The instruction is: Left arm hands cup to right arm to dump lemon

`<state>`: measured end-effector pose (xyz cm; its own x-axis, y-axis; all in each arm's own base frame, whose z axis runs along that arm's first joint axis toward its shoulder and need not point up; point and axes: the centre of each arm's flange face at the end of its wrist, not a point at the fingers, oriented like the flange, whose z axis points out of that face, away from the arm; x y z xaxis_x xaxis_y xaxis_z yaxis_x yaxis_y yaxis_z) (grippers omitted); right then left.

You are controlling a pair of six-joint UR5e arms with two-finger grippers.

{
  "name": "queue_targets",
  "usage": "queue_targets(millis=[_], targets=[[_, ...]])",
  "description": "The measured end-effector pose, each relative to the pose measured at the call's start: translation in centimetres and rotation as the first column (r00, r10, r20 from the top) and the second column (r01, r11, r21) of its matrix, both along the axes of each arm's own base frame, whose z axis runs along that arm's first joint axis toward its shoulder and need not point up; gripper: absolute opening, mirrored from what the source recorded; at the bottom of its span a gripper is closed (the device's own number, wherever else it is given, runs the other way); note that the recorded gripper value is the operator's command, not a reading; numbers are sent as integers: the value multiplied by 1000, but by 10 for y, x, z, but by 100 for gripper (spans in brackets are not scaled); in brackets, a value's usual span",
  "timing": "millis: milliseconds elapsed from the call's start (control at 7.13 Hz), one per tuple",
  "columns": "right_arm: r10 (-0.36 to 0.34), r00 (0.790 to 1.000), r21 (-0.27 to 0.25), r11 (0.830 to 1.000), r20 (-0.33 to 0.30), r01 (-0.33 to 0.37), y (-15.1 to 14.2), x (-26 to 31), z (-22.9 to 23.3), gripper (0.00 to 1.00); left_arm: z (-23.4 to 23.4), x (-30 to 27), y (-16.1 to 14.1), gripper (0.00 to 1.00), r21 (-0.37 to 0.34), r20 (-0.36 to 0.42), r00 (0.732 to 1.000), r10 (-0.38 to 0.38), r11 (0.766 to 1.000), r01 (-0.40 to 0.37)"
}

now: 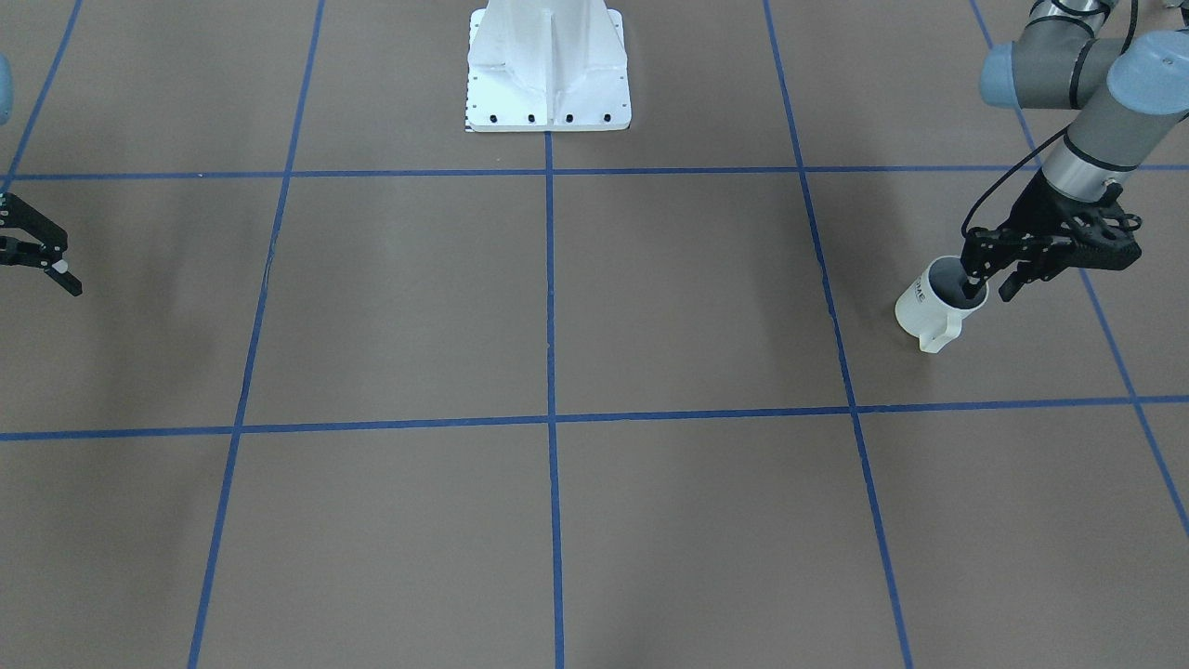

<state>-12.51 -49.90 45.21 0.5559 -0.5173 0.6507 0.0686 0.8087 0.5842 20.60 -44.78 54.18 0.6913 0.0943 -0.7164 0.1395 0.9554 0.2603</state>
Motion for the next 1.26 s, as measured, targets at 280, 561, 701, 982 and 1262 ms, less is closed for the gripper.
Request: queue_targets(millis=[280,561,701,982,1262], targets=[[-1,1000,0,1000,1,1,0,0,0,100,1,-3,1,0,20,21,1000,-8,1000,8],[-1,1000,2,1000,0,1,0,-1,0,100,-25,-4,7,0,39,-29,999,26,999,-25],[-1,1000,8,1000,1,1,-1,-1,-1,100,-41,-7,10,0,46,-68,996,51,998,-48],[-9,999,97,995,35,5,-13,-9,-25,100,-74,-19,5,0,57,-111,993,47,998,-40],[-54,996,214,976,69,38,-28,-50,-65,99,-115,-19,-22,0,51,-139,990,-7,999,14]])
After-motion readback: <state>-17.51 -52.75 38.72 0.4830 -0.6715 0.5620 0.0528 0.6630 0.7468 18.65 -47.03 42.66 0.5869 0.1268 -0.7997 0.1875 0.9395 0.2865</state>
